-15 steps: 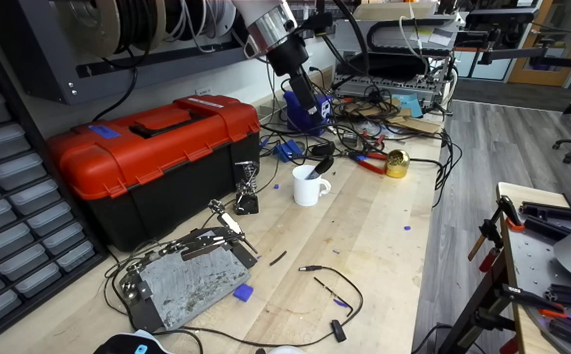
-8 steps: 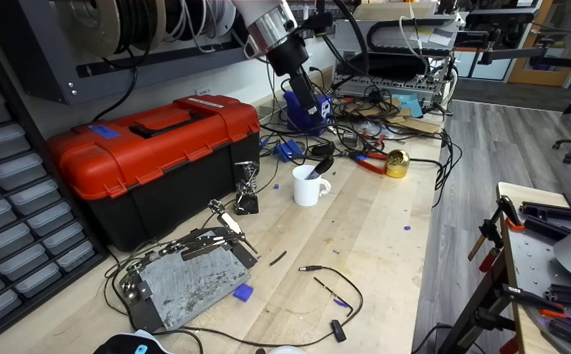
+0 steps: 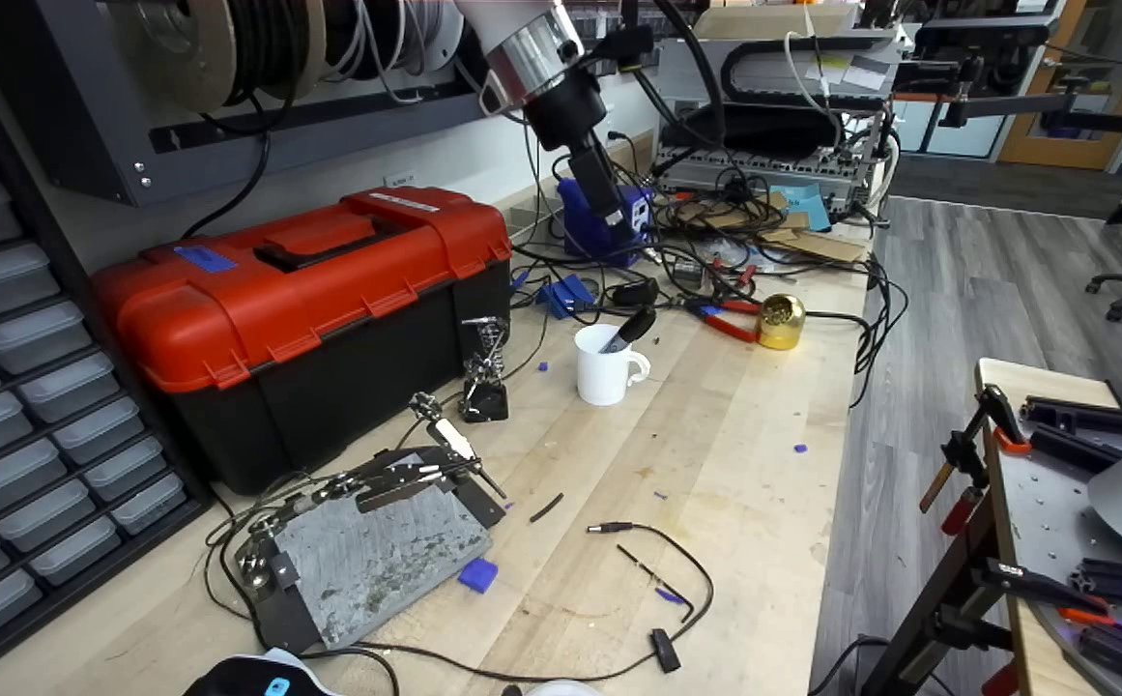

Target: Take the black marker out of the white mug

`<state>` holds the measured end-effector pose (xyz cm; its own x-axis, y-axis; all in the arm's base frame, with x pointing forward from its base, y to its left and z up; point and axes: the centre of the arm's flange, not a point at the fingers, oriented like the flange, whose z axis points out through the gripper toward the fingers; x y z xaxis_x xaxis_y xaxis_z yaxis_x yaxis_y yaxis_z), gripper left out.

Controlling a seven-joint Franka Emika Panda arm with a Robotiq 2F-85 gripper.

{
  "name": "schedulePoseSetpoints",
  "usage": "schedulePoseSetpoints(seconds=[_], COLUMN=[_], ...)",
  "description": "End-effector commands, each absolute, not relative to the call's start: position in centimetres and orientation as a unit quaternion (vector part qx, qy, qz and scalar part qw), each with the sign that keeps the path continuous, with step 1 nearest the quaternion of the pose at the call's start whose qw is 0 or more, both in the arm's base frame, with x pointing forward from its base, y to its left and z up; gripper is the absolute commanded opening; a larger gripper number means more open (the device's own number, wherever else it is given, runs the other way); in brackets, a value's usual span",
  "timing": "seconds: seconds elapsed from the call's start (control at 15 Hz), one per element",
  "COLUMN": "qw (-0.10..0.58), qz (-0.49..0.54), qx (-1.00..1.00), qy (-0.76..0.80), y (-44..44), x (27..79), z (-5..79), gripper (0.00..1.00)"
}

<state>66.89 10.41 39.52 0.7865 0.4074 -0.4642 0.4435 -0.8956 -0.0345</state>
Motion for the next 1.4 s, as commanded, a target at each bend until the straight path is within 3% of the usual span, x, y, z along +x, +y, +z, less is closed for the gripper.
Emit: schedulePoseSetpoints(seconds=[0.0,1.33], qw=[0.043,0.014], qz=[-0.233,-0.256], qx=[0.944,0.945], qy=[0.231,0.201], y=[10.1,8.7], x=[67.1,65.5], z=[39.6,34.8], gripper=[1.0,1.0])
